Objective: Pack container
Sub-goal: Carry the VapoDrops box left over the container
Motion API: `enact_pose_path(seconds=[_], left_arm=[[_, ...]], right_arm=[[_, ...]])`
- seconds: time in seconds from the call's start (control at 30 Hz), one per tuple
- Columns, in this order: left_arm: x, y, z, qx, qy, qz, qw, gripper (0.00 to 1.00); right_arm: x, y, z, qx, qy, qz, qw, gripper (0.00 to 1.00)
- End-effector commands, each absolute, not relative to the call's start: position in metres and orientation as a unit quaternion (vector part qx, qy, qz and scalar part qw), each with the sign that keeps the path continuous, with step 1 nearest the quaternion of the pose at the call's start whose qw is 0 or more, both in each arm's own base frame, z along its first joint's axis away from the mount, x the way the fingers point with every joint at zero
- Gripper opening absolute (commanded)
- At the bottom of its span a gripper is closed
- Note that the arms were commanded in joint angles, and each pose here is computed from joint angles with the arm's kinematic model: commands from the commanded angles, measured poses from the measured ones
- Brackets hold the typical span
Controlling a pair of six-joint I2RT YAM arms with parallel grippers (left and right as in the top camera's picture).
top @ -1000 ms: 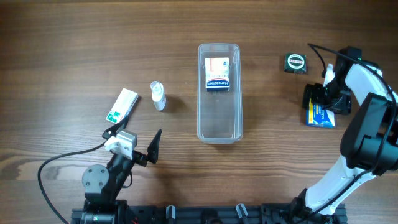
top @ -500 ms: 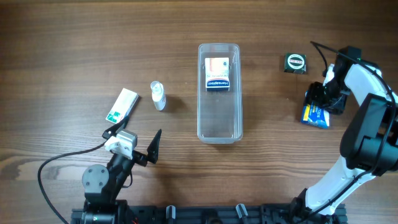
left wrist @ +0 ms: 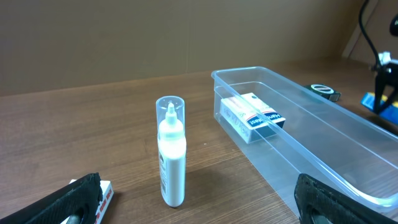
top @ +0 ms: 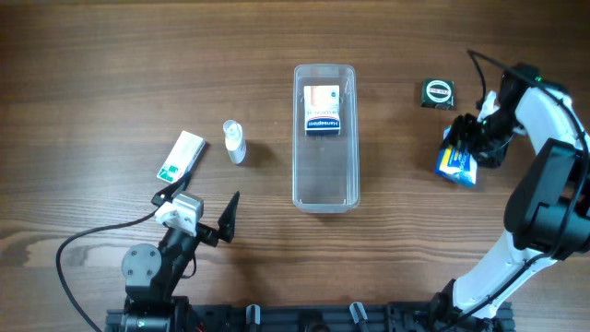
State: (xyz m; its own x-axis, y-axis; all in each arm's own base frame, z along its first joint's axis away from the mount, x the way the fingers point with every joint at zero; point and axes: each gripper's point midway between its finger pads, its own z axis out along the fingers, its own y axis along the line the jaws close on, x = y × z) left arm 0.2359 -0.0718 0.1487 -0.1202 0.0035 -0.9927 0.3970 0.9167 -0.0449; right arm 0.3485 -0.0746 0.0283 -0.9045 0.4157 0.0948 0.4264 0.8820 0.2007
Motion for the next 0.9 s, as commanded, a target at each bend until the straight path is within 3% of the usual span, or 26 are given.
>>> enact_pose_path(seconds=[0.0,0.2,0.37,0.6,0.87], left_arm=[[0.237,-0.070,0.146,0.135,0.736,-0.145,0.647,1.00],[0.237,-0.070,0.146,0.135,0.736,-0.145,0.647,1.00],[0.237,-0.070,0.146,0.135,0.736,-0.145,0.647,1.00],[0.237,-0.070,0.146,0.135,0.736,-0.145,0.647,1.00],[0.237,-0.070,0.146,0.135,0.736,-0.145,0.647,1.00]], right_arm=[[0.381,-0.043,0.073,-0.187,-0.963,-0.193,-0.014,0.71],[0.405,0.022,0.140,-0.097,-0.974,-0.199,-0.046,0.73],[0.422,0.116,0.186,-0.010,-0.974,-0.205,-0.098,0.73],[0.430,0.186,0.192,0.020,-0.977,-0.135,-0.165,0.75],[0.456,0.205,0.189,-0.007,-0.968,-0.110,-0.224,0.74]])
